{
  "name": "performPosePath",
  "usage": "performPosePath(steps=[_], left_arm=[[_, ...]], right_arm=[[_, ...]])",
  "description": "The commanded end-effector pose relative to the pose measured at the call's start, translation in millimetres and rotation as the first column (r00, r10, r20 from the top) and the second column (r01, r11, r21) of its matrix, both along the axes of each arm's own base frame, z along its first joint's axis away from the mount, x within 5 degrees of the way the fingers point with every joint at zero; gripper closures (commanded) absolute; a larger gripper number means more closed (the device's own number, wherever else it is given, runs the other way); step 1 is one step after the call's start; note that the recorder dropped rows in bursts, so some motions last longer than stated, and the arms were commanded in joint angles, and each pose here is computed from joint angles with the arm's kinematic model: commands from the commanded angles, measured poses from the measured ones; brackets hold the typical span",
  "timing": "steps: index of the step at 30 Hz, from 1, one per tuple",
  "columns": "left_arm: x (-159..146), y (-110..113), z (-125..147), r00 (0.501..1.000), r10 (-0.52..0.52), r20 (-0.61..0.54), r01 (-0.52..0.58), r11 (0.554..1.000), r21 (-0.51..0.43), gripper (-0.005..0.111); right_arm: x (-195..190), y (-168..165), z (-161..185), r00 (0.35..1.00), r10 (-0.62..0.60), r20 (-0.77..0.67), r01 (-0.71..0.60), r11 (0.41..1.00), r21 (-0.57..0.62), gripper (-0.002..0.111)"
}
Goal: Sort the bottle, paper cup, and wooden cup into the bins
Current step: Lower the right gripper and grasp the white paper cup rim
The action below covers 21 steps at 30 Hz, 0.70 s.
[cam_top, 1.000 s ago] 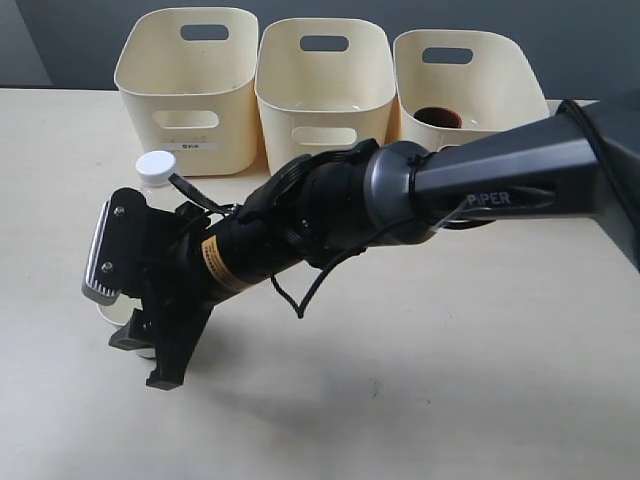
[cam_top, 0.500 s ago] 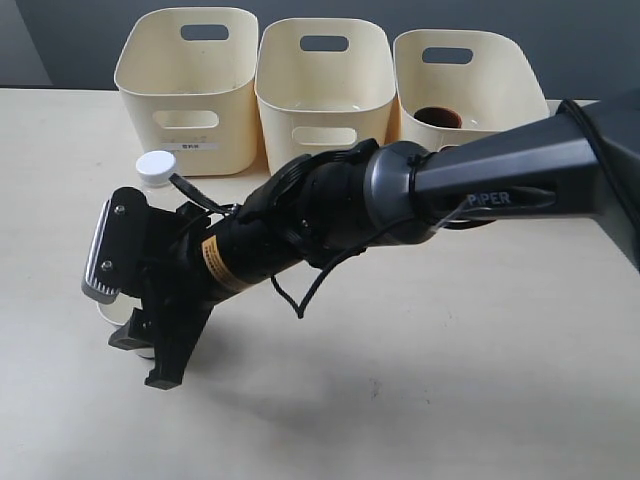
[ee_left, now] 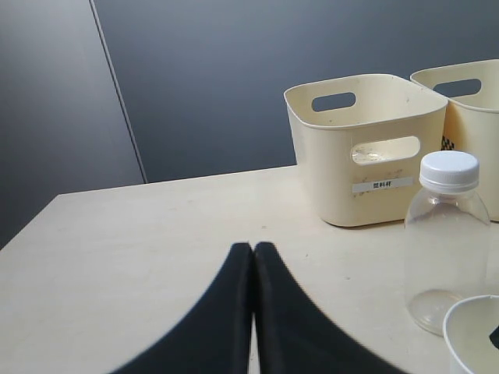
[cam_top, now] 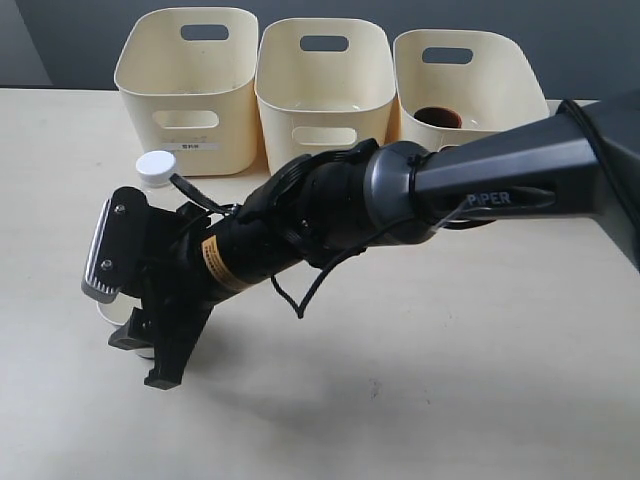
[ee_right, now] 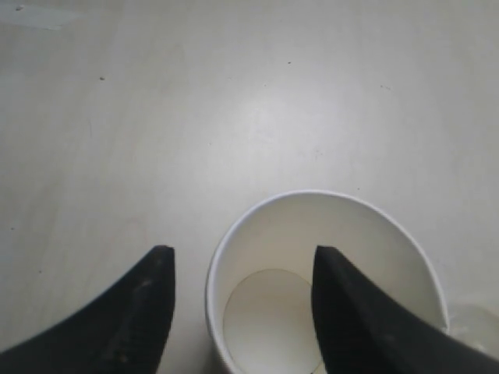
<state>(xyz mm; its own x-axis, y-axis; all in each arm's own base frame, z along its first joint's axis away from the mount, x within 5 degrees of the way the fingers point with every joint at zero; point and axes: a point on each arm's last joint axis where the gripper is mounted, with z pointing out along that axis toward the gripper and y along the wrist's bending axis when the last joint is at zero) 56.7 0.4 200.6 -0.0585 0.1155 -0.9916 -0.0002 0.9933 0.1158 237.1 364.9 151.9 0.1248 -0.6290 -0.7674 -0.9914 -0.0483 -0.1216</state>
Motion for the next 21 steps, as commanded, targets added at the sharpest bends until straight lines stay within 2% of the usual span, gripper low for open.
performPosePath(steps=[1, 5, 7, 9, 11, 21], left_arm=[[0, 0, 0, 1.000, 0.001, 0.010, -0.001, 1.000, -0.001, 0.107], [0, 0, 0, 1.000, 0.001, 0.010, -0.001, 1.000, -0.001, 0.107], [0, 0, 0, 1.000, 0.001, 0.010, -0.001, 1.000, -0.001, 0.107], [0, 0, 0, 1.000, 0.001, 0.010, -0.001, 1.000, -0.001, 0.107], [0, 0, 0, 1.000, 0.001, 0.010, -0.001, 1.000, -0.001, 0.107], [0, 0, 0, 1.000, 0.001, 0.010, -0.001, 1.000, -0.001, 0.107]], right_arm=[[1, 0, -7, 1.000, -0.007, -0.016, 0.007, 1.000, -0.010, 0.056], [2, 1, -18, 1.000, -0.011, -0.030, 0.010, 0.999, -0.032, 0.057], [2, 1, -23, 0.999, -0.014, -0.033, 0.013, 0.999, -0.041, 0.061], [3, 1, -27, 0.999, -0.020, -0.035, 0.018, 0.999, -0.051, 0.078], [3, 1, -29, 1.000, -0.007, -0.019, 0.006, 0.998, -0.055, 0.109], [3, 1, -29, 1.000, 0.013, 0.003, -0.013, 0.998, -0.056, 0.109]])
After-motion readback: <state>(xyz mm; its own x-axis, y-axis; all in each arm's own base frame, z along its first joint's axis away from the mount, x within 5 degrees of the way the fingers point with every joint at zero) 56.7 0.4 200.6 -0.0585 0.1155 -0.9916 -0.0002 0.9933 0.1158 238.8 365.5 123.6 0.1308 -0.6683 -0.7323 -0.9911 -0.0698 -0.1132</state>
